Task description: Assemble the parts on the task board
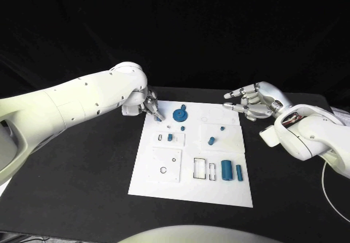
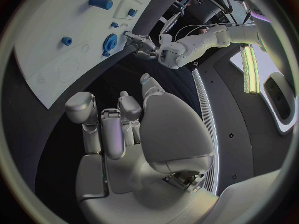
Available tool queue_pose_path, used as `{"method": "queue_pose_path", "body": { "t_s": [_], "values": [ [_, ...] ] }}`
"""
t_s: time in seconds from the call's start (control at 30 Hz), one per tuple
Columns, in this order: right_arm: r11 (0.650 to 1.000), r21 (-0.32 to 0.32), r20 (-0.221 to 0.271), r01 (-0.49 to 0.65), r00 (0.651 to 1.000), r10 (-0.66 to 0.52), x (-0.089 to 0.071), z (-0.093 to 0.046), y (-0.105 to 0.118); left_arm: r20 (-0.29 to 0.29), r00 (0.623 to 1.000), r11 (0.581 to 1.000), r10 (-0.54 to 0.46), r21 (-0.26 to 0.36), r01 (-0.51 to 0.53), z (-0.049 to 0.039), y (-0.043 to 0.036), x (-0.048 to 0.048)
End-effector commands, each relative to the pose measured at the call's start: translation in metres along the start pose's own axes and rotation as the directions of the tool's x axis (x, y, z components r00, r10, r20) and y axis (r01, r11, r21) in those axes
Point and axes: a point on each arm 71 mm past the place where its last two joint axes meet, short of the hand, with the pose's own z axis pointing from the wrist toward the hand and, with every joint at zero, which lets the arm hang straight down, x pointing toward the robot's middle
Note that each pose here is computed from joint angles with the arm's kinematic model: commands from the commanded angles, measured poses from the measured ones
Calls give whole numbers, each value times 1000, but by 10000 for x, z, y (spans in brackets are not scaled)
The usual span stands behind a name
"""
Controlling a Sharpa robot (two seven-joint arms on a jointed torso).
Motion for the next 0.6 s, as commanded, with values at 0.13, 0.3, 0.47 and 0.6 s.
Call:
{"method": "queue_pose_path", "body": {
  "t_s": [0.13, 0.3, 0.47, 0.6],
  "values": [
    [1000, -2, -26, 0, 1000, 0, 28, -2, -5, 26, 993, 992, -112, 61, 110, -51, 42, 3],
    [1000, 2, -27, 1, 1000, -1, 25, -9, -16, 59, 985, 980, -165, 119, 157, -133, 91, 69],
    [1000, 6, -28, 2, 1000, -2, 19, -18, -24, 86, 974, 966, -210, 176, 192, -231, 120, 220],
    [1000, 8, -29, 2, 1000, -2, 18, -21, -29, 97, 970, 957, -224, 210, 200, -300, 121, 357]
  ]
}}
